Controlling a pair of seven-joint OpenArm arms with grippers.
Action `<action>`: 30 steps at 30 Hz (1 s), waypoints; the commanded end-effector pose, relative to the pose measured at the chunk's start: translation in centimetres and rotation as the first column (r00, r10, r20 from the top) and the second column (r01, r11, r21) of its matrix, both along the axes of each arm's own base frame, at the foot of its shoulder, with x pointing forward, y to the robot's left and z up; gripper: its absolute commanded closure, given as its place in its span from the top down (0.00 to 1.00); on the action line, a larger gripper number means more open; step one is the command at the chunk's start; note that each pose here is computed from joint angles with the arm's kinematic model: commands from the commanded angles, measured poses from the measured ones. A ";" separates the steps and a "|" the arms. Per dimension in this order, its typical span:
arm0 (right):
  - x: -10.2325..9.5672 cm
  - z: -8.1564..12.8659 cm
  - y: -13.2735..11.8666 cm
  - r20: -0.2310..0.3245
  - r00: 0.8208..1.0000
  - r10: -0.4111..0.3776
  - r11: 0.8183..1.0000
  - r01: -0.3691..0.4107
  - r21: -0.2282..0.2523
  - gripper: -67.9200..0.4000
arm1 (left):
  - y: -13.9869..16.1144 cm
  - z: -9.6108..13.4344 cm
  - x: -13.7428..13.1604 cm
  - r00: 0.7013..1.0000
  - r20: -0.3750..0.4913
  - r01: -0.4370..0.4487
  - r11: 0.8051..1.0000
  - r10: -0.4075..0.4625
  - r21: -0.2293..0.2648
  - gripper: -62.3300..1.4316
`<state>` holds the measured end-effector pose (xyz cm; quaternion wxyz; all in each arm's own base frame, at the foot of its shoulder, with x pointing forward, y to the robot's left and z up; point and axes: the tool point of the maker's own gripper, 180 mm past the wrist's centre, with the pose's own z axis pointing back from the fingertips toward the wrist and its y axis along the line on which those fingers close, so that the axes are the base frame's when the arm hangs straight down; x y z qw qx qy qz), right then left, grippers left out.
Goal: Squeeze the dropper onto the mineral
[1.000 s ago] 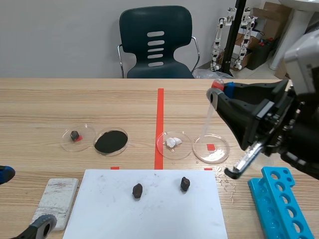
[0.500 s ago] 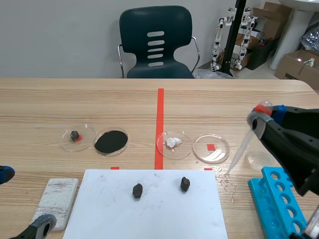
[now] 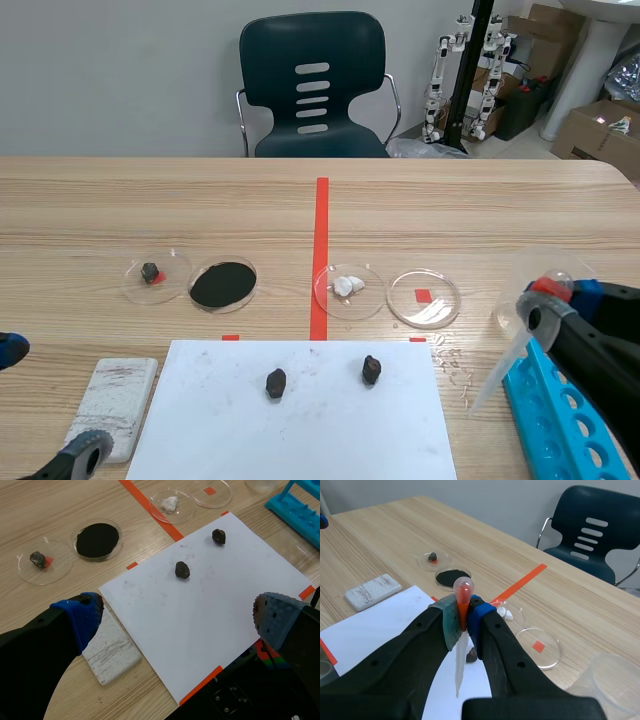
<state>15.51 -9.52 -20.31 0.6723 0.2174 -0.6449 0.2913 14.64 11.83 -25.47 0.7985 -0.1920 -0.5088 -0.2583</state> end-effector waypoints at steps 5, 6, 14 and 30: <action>-0.6 0.7 0.3 -0.003 1.000 0.010 1.000 -0.009 0.023 0.02 | -0.2 0.6 0.3 1.000 0.022 -0.007 1.000 0.007 -0.025 1.00; -0.7 0.7 0.4 -0.003 1.000 0.011 1.000 -0.011 0.023 0.02 | -0.2 0.6 0.3 1.000 0.022 -0.007 1.000 0.007 -0.025 1.00; -0.7 0.7 0.4 -0.005 1.000 0.012 1.000 -0.011 0.023 0.02 | -0.2 0.6 0.3 1.000 0.022 -0.007 1.000 0.007 -0.025 1.00; -0.7 0.7 0.4 -0.004 1.000 0.011 1.000 -0.011 0.023 0.02 | -0.2 0.6 0.3 1.000 0.022 -0.007 1.000 0.007 -0.025 1.00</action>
